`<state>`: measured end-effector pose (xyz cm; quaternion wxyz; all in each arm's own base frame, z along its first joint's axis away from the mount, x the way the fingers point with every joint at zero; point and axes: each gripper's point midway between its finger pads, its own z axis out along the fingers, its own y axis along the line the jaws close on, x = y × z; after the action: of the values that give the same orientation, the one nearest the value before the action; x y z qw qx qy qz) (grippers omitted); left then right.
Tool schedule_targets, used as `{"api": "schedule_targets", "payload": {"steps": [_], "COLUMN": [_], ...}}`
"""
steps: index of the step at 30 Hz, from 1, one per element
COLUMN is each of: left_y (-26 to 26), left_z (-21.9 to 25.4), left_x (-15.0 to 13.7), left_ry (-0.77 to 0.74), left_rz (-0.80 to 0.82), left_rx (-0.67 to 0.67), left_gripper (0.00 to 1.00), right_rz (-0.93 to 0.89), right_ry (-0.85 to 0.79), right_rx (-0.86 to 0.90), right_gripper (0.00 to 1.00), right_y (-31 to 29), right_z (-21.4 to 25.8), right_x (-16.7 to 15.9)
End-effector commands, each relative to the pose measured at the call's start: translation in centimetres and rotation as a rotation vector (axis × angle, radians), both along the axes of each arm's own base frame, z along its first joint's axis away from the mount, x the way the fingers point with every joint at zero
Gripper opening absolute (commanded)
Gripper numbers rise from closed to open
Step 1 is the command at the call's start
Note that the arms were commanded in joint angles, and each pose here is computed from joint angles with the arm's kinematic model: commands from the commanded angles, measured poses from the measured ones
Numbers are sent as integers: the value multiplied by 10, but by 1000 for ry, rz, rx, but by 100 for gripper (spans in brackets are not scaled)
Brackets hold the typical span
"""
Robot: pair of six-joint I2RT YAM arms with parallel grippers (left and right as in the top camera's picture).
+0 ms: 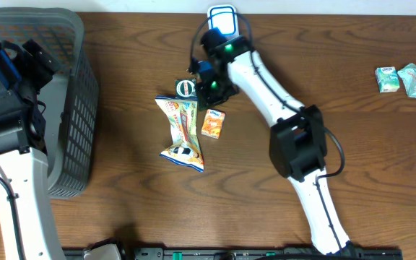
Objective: Scan the item barcode
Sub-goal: 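Move the right gripper to the orange Kleenex pack and grasp it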
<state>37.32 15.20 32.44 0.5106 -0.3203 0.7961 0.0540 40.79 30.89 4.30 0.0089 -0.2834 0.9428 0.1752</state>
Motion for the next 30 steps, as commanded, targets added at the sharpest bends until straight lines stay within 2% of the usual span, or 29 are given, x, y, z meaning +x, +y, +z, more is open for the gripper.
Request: {"api": "schedule_targets", "payload": {"steps": [1, 8, 13, 15, 18, 23, 30], "left_y": [2, 2, 2, 2, 2, 2, 2], "left_z": [7, 7, 7, 7, 7, 7, 7], "left_x": [0, 0, 0, 0, 0, 0, 0], "left_ry": [-10, -10, -10, -10, -10, -10, -10], "left_rz": [2, 2, 2, 2, 2, 2, 2], "left_rx": [14, 14, 14, 14, 14, 14, 14], "left_gripper": [98, 97, 98, 98, 98, 98, 98], "right_rz": [-24, -21, -70, -125, -178, -189, -211], "right_ry": [-71, -55, -47, -69, -62, 35, 123], "right_rx": [-175, -227, -334, -408, -496, -569, -618], "right_gripper": [17, 16, 5, 6, 9, 17, 26], "right_y": [-13, -18, -45, -64, -92, -123, -154], "right_z": [-13, -21, -38, -38, -33, -22, -8], "right_x": [3, -7, -6, 1, 3, -14, -26]}}
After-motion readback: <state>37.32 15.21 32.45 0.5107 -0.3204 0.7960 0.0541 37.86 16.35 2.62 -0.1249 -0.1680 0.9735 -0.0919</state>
